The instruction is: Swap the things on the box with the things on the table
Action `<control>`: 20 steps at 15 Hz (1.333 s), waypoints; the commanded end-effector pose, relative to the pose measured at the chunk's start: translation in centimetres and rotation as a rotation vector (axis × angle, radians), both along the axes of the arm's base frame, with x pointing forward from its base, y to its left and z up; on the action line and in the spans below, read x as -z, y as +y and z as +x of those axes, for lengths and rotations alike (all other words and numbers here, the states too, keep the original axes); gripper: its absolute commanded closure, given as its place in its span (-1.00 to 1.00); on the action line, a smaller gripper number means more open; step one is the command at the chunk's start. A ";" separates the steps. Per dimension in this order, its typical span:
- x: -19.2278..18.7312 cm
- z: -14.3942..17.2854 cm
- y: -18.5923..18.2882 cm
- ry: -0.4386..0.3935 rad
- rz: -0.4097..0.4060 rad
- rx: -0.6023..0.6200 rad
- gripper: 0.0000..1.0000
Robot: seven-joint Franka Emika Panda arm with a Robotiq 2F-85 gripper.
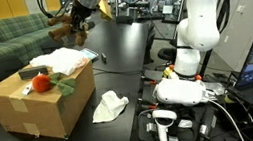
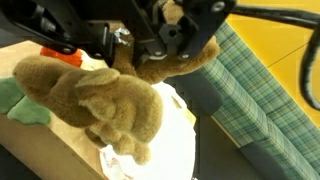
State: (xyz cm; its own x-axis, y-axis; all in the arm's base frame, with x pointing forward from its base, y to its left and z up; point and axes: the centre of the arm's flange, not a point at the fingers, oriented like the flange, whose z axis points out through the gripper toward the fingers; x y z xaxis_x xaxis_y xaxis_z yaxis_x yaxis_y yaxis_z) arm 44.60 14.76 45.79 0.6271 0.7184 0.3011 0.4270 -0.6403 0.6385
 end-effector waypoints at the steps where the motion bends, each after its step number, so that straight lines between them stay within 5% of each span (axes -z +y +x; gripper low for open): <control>1: -4.7 5.4 -1.1 0.049 0.048 -0.045 0.93; 7: -1.6 10.2 -2.6 0.017 0.147 0.065 0.93; 13: -4.3 16.6 -6.4 -0.049 0.241 0.173 0.93; 20: -3.6 21.5 -5.5 0.038 0.287 0.131 0.93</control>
State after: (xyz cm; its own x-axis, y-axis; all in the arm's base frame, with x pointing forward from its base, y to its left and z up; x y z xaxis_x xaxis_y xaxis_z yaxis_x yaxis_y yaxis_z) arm 59.72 9.48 45.38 0.7162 0.4895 0.4974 0.2867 -0.8562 0.4298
